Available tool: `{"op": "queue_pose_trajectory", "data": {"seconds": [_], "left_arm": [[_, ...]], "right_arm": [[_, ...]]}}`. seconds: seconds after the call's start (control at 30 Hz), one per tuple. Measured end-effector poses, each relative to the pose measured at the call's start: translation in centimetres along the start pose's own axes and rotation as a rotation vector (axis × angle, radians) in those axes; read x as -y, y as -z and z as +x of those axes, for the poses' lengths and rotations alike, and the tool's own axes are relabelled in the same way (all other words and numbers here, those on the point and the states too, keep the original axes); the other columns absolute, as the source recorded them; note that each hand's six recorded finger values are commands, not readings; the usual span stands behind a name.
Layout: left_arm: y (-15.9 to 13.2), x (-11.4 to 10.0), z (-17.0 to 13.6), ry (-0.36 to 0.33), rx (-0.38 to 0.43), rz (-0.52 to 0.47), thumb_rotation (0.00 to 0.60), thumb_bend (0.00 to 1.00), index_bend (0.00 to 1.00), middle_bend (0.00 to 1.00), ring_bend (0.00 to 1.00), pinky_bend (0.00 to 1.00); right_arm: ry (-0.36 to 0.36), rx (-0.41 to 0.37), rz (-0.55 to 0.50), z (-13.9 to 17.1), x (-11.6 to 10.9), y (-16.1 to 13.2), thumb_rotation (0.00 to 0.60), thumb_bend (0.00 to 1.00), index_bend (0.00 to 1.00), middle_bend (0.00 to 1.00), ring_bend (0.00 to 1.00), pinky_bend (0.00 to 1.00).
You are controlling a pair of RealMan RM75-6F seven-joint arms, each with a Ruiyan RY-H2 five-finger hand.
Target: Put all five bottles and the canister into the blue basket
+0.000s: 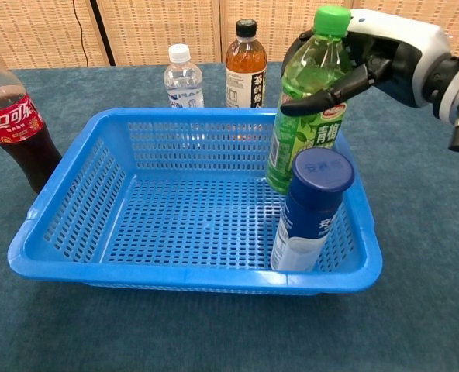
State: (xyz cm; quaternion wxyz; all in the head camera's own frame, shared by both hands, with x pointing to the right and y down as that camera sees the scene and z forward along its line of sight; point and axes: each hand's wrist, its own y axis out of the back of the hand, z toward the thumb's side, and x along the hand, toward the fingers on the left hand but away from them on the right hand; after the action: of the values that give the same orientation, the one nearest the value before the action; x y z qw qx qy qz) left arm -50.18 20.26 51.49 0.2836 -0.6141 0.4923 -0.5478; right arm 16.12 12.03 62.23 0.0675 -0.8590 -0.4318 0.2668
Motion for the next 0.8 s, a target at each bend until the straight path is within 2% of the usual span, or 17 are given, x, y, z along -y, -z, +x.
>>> {"op": "queue_pose_trajectory", "data": {"seconds": [0.1,0.17,0.2,0.27,0.37,0.47,0.7,0.8], "left_arm": [[-0.1,0.1,-0.1,0.001,0.003,0.0,0.6,0.04,0.0,0.0,0.0,0.0],[-0.1,0.1,-0.1,0.002,0.004,0.001,0.6,0.04,0.0,0.0,0.0,0.0],[-0.1,0.1,-0.1,0.002,0.005,0.001,0.6,0.04,0.0,0.0,0.0,0.0],[-0.2,0.1,-0.2,0.002,0.006,0.003,0.6,0.04,0.0,0.0,0.0,0.0],[-0.2,0.2,-0.2,0.001,0.006,0.006,0.6,0.04,0.0,0.0,0.0,0.0],[-0.2,0.1,-0.2,-0.004,0.004,0.005,0.6,0.04,0.0,0.0,0.0,0.0],[-0.1,0.0,-0.1,-0.011,-0.001,0.006,0.6,0.04,0.0,0.0,0.0,0.0],[-0.1,0.1,0.0,-0.012,-0.003,0.009,0.6,0.04,0.0,0.0,0.0,0.0]], "right_arm": [[-0.023,-0.017,0.062,0.6,0.1,0.5,0.6,0.23,0.28,0.22,0.17,0.27],[-0.041,-0.02,0.096,1.0,0.0,0.9,0.6,0.12,0.2,0.11,0.06,0.19],[-0.051,-0.016,0.113,1.3,-0.1,1.1,0.6,0.06,0.16,0.06,0.02,0.15],[-0.061,-0.01,0.137,1.7,-0.5,1.4,0.6,0.0,0.09,0.01,0.0,0.09],[-0.046,-0.013,0.162,2.1,-1.4,1.4,0.6,0.0,0.03,0.0,0.0,0.06],[-0.006,-0.025,0.177,2.1,-2.6,1.0,0.6,0.0,0.0,0.0,0.0,0.06],[0.129,-0.036,0.166,0.7,-7.6,-0.8,0.6,0.0,0.0,0.0,0.0,0.01],[0.156,-0.02,0.149,-0.1,-9.1,-1.0,0.6,0.0,0.0,0.0,0.0,0.0]]}}
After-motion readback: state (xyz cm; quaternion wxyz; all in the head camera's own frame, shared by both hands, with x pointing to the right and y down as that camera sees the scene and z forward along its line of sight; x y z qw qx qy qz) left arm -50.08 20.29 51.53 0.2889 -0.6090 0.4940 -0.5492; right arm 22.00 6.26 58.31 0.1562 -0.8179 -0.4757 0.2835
